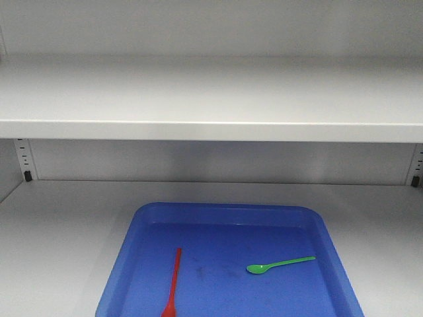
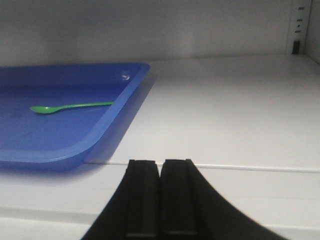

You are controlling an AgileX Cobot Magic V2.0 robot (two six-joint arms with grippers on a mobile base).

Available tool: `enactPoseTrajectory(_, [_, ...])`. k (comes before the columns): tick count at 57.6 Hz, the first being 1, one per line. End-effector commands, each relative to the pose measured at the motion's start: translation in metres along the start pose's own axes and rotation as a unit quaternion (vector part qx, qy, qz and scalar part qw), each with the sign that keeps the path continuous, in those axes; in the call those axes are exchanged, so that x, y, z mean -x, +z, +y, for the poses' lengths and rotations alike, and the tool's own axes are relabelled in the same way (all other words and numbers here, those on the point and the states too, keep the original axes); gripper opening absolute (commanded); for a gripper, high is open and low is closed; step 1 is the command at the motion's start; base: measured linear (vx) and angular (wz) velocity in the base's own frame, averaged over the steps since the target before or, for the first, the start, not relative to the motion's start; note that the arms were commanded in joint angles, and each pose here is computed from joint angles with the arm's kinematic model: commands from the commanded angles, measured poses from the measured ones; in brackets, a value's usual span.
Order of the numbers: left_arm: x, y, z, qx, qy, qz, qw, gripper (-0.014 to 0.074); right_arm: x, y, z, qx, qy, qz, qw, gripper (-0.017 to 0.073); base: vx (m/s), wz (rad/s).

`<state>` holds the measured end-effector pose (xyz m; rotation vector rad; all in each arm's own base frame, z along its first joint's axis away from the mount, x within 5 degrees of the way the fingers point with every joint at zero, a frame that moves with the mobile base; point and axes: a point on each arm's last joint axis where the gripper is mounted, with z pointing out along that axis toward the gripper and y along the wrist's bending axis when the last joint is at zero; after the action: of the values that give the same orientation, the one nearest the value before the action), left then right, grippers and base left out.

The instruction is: Sort red and green spoons into left cabinet

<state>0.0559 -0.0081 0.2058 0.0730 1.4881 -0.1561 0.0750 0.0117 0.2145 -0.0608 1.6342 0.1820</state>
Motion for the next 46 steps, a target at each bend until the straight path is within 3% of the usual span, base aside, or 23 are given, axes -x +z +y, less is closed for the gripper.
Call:
enactPoseTrajectory(1, [0.002, -0.001, 0.001, 0.005, -0.004, -0.039, 0.999, -0.0001, 0.008, -0.005, -0.001, 0.0, -0.005, -0.09, 0.996, -0.0003, 0.0, 0.0])
enactPoseTrajectory(8, [0.002, -0.001, 0.001, 0.005, -0.004, -0.039, 0.999, -0.0001, -0.004, -0.012, -0.001, 0.001, -0.007, -0.102, 0.995, -0.0003, 0.0, 0.0])
enactPoseTrajectory(21, [0.002, -0.001, 0.001, 0.005, -0.004, -0.039, 0.999, -0.0001, -0.01, -0.019, -0.001, 0.004, -0.042, -0.085, 0.996, -0.0003, 0.0, 0.0])
enactPoseTrajectory(46, [0.002, -0.001, 0.001, 0.005, -0.004, -0.039, 0.999, 0.0, -0.017, -0.019, -0.001, 0.002, -0.051, -0.049, 0.997, -0.0003, 0.0, 0.0])
